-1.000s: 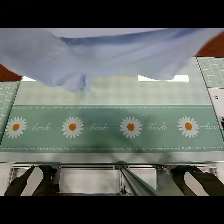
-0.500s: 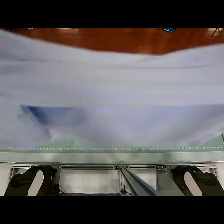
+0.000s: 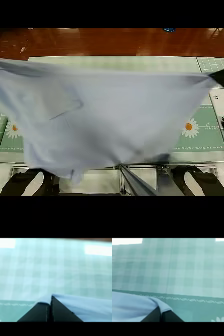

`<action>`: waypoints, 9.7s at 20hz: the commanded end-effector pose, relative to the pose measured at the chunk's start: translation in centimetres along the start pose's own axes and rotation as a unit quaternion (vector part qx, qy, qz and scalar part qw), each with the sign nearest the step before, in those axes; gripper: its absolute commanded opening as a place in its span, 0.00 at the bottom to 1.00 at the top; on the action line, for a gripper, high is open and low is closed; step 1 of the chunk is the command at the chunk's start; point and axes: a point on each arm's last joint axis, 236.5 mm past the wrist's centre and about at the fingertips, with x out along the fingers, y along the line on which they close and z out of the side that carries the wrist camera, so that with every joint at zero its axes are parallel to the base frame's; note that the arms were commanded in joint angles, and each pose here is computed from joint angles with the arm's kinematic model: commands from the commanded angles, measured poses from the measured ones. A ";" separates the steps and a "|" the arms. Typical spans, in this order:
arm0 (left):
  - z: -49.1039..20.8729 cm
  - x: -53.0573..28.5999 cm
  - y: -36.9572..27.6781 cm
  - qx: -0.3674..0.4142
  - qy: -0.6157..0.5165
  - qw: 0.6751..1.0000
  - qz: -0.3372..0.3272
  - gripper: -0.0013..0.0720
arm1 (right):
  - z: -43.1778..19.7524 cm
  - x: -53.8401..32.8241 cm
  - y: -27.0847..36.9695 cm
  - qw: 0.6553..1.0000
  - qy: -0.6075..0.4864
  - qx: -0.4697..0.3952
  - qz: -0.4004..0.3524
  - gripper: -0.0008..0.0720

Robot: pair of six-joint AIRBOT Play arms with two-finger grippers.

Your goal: Fold the shirts.

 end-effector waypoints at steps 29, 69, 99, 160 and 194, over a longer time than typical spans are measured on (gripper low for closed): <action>-20.5 27.0 0.4 -0.024 0.426 0.901 -0.071 0.18 | -11.9 29.9 -11.3 0.932 0.338 0.128 0.029 0.23; -35.2 16.4 -4.4 -0.250 0.396 0.870 -0.154 0.04 | -27.5 14.6 -11.2 0.893 0.271 0.359 0.003 0.57; -11.6 25.9 -2.1 -0.229 0.239 0.921 -0.205 0.04 | -7.1 26.3 -6.8 0.950 0.176 0.224 0.127 0.03; -26.0 20.2 -38.4 -0.009 0.388 0.829 -0.403 0.04 | -11.5 7.2 2.6 0.987 0.059 0.110 0.100 0.04; -18.6 8.4 -5.5 -0.081 0.184 0.972 -0.123 0.04 | -7.5 33.4 32.3 0.908 0.196 0.069 0.365 0.04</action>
